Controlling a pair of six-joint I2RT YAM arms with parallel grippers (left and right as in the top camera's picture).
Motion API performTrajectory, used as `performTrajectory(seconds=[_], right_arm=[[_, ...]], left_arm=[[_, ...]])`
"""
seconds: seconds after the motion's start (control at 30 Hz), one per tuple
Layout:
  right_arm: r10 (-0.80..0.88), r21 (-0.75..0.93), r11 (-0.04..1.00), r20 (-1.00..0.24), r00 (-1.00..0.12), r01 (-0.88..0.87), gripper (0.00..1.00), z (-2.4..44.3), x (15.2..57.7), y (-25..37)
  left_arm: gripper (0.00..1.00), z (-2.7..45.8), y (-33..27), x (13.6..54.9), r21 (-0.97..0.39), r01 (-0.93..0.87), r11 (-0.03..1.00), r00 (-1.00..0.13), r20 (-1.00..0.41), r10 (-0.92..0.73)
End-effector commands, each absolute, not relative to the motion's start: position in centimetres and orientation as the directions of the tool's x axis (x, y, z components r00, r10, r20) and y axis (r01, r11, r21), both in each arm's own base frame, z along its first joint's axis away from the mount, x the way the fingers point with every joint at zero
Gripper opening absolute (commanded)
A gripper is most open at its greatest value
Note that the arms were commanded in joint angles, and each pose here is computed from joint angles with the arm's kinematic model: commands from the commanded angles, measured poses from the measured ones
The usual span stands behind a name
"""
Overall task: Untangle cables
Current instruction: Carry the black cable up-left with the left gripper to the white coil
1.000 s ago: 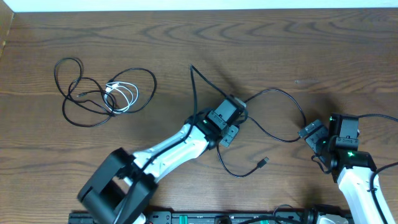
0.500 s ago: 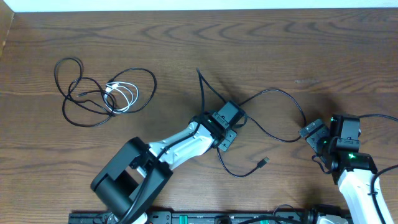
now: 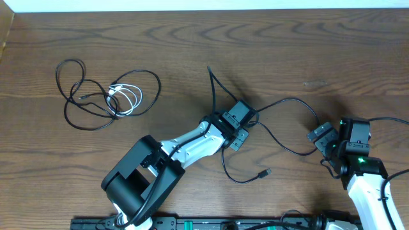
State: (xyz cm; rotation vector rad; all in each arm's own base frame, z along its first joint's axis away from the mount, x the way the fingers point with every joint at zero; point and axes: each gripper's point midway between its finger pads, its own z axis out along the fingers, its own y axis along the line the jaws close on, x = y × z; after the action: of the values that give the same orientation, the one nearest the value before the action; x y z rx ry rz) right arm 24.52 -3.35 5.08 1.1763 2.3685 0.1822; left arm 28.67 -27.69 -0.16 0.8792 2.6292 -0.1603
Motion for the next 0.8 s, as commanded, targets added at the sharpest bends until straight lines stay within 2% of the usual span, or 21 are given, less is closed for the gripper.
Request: performTrajectory(seconds=[0.0, 0.2, 0.37, 0.57, 0.77], right_arm=[[0.786, 0.322, 0.608, -0.377, -0.490, 0.726, 0.99, 5.3, 24.4, -3.8], [0.786, 0.322, 0.608, -0.377, -0.490, 0.726, 0.99, 5.3, 24.4, -3.8], [0.786, 0.322, 0.607, -0.377, -0.490, 0.726, 0.99, 5.3, 24.4, -3.8], [0.786, 0.322, 0.608, -0.377, -0.490, 0.726, 0.99, 5.3, 24.4, -3.8], [0.786, 0.322, 0.608, -0.377, -0.490, 0.726, 0.99, 5.3, 24.4, -3.8]], left_arm=[[0.08, -1.6, -24.6, 28.7, 0.125, 0.573, 0.810, -0.750, -0.319, 0.580], [0.08, 5.8, -21.6, 33.9, 0.382, 0.346, 0.857, -0.675, -0.532, 0.510], [0.08, 13.7, -19.7, 36.9, 0.496, 0.141, 0.857, -0.534, -0.690, 0.488], [0.08, 19.6, -17.8, 39.3, 0.531, 0.044, 0.846, -0.417, -0.760, 0.499], [0.07, 20.3, -11.5, 41.9, 0.517, -0.100, 0.850, -0.466, -0.779, 0.419]])
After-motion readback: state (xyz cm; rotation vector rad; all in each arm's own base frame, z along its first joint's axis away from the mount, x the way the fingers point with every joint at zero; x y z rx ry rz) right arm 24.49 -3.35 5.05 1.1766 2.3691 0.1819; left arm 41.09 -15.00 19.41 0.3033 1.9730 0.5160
